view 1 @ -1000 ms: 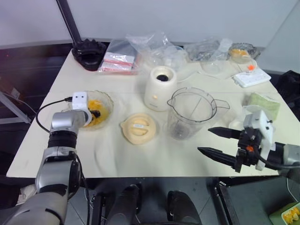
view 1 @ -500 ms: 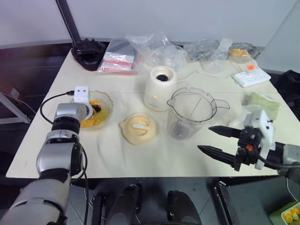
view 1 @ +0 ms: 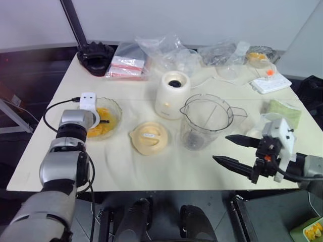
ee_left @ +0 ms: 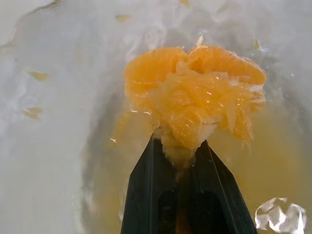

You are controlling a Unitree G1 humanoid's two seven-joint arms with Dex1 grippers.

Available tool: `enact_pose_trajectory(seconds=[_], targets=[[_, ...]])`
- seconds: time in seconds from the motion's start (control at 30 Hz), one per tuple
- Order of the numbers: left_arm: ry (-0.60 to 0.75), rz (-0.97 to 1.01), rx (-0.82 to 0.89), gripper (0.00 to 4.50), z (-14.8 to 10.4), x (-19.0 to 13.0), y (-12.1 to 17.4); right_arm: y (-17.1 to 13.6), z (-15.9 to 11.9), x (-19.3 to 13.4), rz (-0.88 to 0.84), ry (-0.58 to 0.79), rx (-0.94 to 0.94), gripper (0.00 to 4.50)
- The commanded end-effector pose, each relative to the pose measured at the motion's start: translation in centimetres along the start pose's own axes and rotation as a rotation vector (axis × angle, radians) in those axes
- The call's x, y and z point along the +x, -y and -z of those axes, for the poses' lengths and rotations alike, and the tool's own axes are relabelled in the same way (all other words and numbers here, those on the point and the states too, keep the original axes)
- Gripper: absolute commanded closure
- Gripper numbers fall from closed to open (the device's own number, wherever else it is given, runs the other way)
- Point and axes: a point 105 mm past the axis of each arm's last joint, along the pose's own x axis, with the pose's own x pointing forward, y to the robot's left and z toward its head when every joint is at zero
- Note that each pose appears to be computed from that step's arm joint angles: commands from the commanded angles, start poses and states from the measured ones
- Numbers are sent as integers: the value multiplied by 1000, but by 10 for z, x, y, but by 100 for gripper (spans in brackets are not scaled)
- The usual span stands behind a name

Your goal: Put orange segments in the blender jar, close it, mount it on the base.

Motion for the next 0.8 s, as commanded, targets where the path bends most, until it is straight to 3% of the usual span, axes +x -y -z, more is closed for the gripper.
enact_pose_trajectory(seconds=[0.03,0.2,0.5,0.7,0.8], targets=[[84,-16,51,427,-36,-25,-11,0,-7,-3,3,25,-27,0],[117,11,117,427,-55,-64,-15,4,-4,-4,16,21,-26,0],[92,85,167,427,-47,-87,-20,10,-4,-6,20,21,-29,0],[196,264,248,427,-58,-92,-8,15,-8,-11,41,25,-40,0],[284,412,272,427,-77,-108,3,24,-10,-18,101,31,-53,0]])
